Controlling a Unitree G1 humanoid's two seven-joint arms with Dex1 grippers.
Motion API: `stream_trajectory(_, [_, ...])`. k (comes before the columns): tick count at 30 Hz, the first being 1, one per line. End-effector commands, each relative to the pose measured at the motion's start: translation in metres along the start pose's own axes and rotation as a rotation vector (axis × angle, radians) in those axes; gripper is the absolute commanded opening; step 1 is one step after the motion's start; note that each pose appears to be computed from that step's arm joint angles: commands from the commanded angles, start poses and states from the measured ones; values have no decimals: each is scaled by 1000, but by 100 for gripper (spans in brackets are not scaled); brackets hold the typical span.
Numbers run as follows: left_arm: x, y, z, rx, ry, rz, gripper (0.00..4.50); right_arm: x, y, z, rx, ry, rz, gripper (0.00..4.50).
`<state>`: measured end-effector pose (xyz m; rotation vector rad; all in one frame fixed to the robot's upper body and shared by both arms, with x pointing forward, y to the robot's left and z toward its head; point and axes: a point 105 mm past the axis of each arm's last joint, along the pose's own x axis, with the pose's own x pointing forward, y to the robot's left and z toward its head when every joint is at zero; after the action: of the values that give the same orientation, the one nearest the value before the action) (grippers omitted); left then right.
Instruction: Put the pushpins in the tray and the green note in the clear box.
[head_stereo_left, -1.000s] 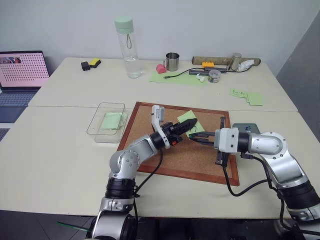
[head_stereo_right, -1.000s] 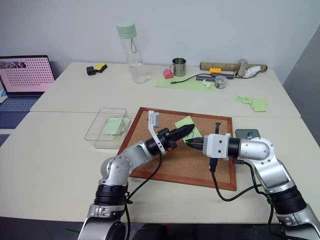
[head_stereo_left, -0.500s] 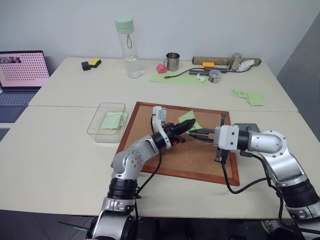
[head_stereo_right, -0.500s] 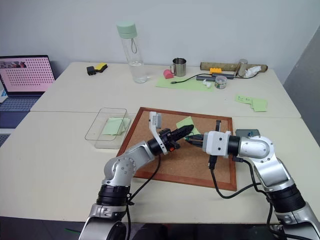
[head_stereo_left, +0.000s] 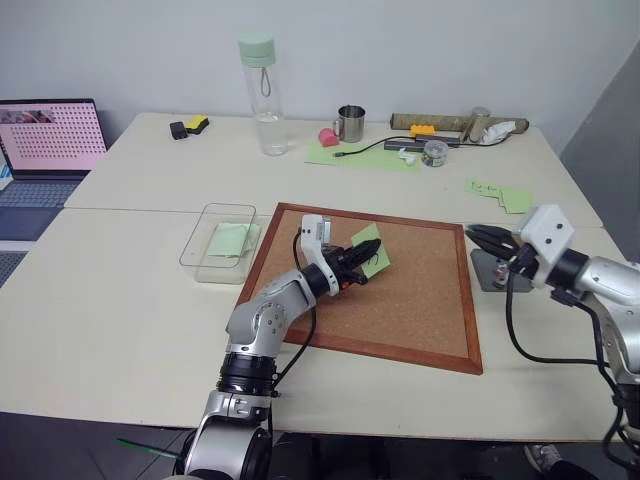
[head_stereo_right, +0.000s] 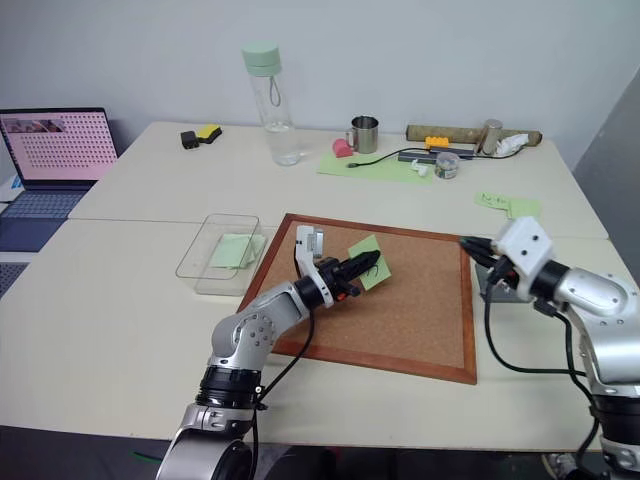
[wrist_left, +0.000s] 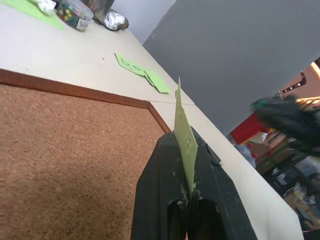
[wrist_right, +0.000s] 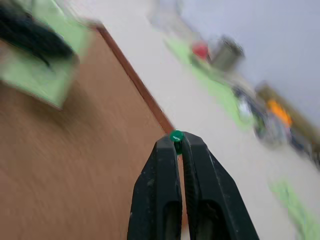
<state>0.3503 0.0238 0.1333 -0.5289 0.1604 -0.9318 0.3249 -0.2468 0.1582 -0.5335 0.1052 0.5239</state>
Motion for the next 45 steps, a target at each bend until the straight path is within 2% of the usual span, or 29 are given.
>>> stream_trajectory(1, [2, -15, 19, 82, -38, -51, 4, -5, -21, -27, 70, 110, -121, 0])
stream_trajectory(5, [1, -18, 20, 115, -30, -60, 4, 2, -27, -48, 126, 179, -161, 0])
stream_trajectory(7, [1, -20, 20, 126, -29, -64, 0, 5, -27, -52, 153, 190, -164, 50])
stream_trajectory(9, [0, -21, 21, 136, -30, -65, 0, 7, -27, -55, 180, 198, -158, 75])
stream_trajectory(16, [-2, -24, 25, 153, -43, -62, 0, 9, -31, -58, 196, 213, -160, 218])
stream_trajectory(20, [-7, -26, 37, 193, -67, -54, 0, 9, -31, -35, 147, 137, -124, 321])
stream_trajectory(23, [-22, -29, 60, 274, -107, -24, 0, 9, -21, -8, 48, 49, -13, 376])
stream_trajectory(27, [-45, -22, 84, 396, -145, 99, 0, 8, 16, 43, -25, -137, 236, 376])
stream_trajectory(31, [-83, 8, 115, 539, -208, 359, 0, 6, 50, 105, 8, -338, 449, 376])
stream_trajectory(34, [-111, 31, 134, 612, -231, 548, 0, 7, 62, 130, 19, -401, 531, 376])
stream_trajectory(36, [-132, 50, 145, 633, -240, 695, 0, 9, 68, 138, 4, -410, 563, 376])
stream_trajectory(39, [-145, 64, 152, 656, -234, 802, 0, 11, 70, 139, 0, -401, 580, 376])
stream_trajectory(45, [-156, 86, 152, 666, -195, 906, 0, 12, 77, 142, 5, -412, 618, 376])
